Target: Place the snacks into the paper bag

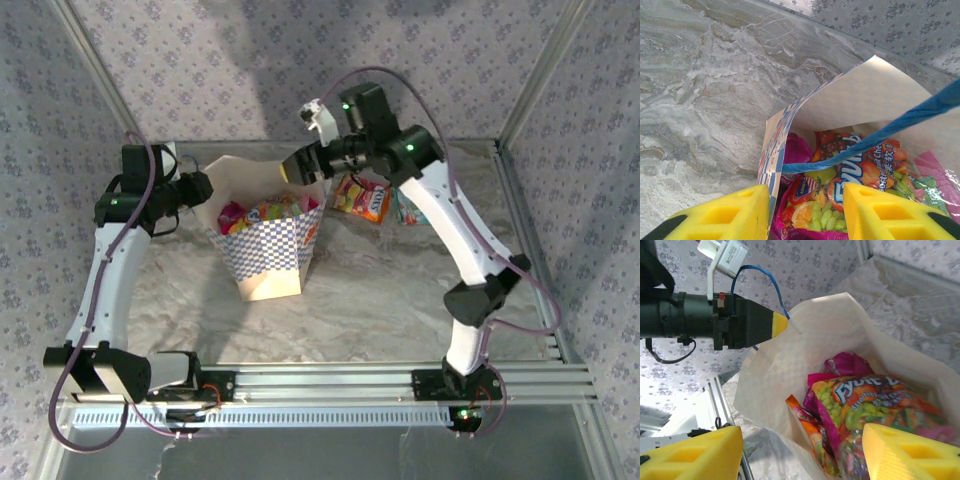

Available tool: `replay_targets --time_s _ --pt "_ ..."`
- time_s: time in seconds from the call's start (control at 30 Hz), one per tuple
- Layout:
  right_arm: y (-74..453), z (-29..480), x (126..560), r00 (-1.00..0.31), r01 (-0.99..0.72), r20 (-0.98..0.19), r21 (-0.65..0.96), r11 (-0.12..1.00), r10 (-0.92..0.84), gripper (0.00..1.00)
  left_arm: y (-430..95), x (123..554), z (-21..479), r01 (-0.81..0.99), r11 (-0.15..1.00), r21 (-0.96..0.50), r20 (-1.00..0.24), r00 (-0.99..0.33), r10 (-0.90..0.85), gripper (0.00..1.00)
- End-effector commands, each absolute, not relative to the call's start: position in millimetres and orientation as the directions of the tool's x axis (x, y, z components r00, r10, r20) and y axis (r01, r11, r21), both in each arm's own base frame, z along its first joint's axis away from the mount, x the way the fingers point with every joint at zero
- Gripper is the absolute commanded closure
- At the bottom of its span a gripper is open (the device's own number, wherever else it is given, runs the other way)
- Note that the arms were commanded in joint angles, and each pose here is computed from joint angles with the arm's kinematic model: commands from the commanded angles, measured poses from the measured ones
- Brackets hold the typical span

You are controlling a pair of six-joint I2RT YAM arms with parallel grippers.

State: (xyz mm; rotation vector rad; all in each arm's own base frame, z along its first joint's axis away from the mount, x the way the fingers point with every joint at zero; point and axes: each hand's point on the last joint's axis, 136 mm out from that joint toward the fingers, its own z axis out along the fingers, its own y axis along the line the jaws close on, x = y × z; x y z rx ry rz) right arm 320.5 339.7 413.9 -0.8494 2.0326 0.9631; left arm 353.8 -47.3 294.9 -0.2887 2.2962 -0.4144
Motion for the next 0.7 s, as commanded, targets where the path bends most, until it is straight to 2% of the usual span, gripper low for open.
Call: replay_targets --time_s 0.0,0.33,0.67 --pt "308 422 323 -0.465 -0.772 -0.851 0.256 0.581 -0.243 0.32 -49 355 297 -0.073 0.915 -0.397 -0.65 -0.681 -0.336 0.58" --pt "212 415 334 -0.501 -0.588 -0.861 0.269 0.763 -0.083 0.24 -49 357 298 -0.076 0.914 -0.398 -0.647 -0.684 -0.338 0.57" --pt "142 358 348 -0.619 -0.334 -0.782 0.345 0.877 0.072 0.18 -50 360 299 -0.079 0.911 -0.405 -0.642 -0.684 -0.346 0.57"
